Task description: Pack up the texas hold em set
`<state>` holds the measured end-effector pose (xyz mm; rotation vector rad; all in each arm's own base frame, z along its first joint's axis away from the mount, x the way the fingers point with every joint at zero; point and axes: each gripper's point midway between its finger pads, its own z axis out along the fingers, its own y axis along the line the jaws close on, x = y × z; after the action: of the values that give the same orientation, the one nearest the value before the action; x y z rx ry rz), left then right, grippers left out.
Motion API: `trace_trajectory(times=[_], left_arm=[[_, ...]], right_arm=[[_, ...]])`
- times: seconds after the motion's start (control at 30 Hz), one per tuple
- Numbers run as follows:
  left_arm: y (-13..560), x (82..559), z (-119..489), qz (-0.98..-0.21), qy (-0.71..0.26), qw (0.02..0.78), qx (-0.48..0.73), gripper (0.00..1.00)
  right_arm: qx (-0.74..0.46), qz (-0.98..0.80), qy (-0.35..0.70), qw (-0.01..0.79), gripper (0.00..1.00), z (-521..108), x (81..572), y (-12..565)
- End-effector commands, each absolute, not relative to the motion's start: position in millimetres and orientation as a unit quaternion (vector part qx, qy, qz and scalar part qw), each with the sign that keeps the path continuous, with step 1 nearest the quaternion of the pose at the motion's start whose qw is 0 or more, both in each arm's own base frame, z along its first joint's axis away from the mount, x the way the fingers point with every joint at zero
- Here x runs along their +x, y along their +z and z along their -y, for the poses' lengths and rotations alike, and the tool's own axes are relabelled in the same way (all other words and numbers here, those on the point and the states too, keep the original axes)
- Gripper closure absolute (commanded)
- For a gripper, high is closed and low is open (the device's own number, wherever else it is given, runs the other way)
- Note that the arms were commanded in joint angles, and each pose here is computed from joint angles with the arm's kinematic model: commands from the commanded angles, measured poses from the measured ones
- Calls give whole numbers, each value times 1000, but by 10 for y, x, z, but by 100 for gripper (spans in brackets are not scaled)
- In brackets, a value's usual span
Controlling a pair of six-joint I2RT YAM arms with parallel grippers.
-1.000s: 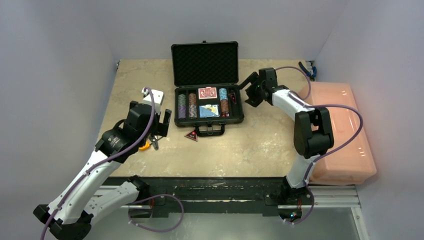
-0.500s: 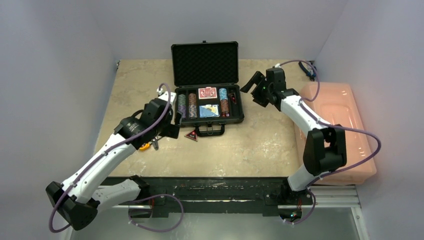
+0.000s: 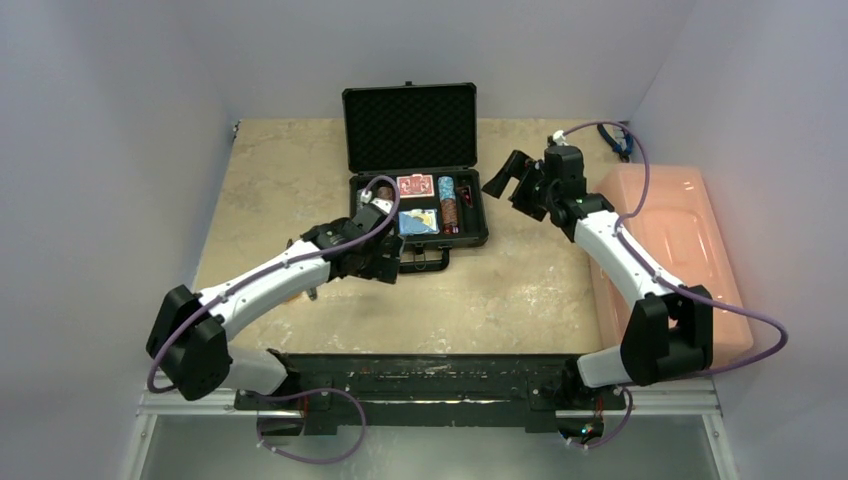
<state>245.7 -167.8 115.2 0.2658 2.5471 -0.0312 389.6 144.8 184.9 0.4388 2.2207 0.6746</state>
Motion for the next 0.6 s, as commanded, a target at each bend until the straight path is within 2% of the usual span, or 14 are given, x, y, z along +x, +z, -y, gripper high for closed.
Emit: trace_trajectory(times=[0.0, 0.57], left_arm=[[1030, 2610, 1913, -949, -40, 301, 88, 0], [415, 2853, 1973, -962, 21, 267, 46, 0]], right_arm=[[130, -865, 274, 400, 2, -1485, 3832, 1969], [105, -870, 285, 389, 1, -1537, 3744, 1910]])
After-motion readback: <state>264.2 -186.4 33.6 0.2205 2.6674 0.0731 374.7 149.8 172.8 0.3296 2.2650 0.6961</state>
